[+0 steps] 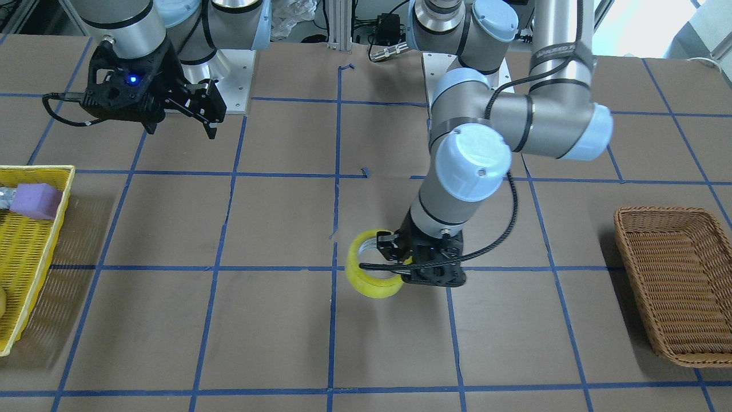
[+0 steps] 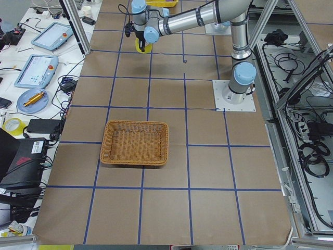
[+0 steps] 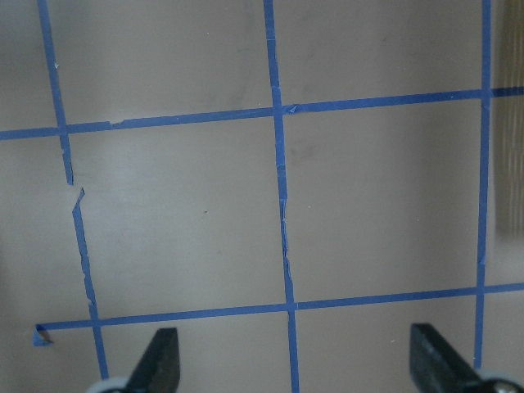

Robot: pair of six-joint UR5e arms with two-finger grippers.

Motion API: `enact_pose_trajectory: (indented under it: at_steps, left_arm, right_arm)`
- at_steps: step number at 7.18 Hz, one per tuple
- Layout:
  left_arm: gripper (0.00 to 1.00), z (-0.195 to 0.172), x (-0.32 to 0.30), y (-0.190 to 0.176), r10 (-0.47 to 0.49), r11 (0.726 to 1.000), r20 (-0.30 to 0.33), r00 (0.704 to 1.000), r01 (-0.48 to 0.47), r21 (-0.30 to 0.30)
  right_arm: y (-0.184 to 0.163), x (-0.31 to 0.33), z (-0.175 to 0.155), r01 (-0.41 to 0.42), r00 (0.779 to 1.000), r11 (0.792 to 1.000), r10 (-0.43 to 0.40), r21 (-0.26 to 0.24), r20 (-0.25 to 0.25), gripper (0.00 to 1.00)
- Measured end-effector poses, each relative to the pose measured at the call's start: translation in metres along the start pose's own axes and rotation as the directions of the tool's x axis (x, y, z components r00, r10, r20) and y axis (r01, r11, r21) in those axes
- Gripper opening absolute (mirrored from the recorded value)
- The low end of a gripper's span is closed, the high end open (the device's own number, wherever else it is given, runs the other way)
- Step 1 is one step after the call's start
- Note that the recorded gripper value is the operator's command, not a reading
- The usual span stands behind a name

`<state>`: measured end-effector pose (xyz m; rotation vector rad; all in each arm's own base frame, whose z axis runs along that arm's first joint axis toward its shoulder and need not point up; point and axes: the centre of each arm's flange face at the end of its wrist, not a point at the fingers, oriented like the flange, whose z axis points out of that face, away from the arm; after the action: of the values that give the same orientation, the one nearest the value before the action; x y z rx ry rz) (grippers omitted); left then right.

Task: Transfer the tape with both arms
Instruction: 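Grasp the tape roll with the left gripper and carry it to the basket, then lower the tape roll into the wicker basket and open the left gripper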

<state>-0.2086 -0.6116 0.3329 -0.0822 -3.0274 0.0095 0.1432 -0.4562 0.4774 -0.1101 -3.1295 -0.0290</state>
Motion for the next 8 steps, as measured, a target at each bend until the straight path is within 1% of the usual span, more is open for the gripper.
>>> enact_pose_trajectory:
  at_steps: [1,2,3,4,6,7,8]
  left_arm:
    - [0.00,-0.035,-0.055,-0.014,0.016,1.000,0.003,1.000,-0.016,-0.004]
    - [0.00,-0.060,-0.129,-0.020,0.049,0.999,0.019,0.999,-0.050,0.003]
    - [0.00,-0.078,-0.211,-0.017,0.093,0.996,0.050,0.994,-0.093,0.006]
    - [0.00,-0.090,-0.291,-0.006,0.135,0.991,0.075,0.988,-0.135,0.003]
    - [0.00,-0.098,-0.433,0.027,0.223,0.974,0.118,0.968,-0.226,0.017]
    - [0.00,-0.090,-0.499,0.043,0.262,0.963,0.151,0.953,-0.269,0.031]
    - [0.00,-0.072,-0.546,0.053,0.286,0.954,0.174,0.942,-0.296,0.037]
  right_arm:
    - [0.002,0.000,-0.001,0.002,1.000,1.000,-0.002,0.002,0.001,1.00]
    - [0.003,0.000,0.000,0.004,1.000,1.000,-0.004,-0.001,-0.003,1.00]
    - [0.003,0.000,0.001,0.004,1.000,1.000,-0.004,-0.003,-0.006,1.00]
    - [0.003,0.000,0.001,0.004,1.000,1.000,-0.004,-0.003,-0.006,1.00]
    - [0.004,0.000,0.000,0.004,1.000,1.000,-0.004,-0.002,-0.007,1.00]
    - [0.004,0.001,0.000,0.004,1.000,1.000,-0.004,-0.001,-0.008,1.00]
    - [0.005,0.001,0.000,0.004,1.000,1.000,-0.004,-0.001,-0.008,1.00]
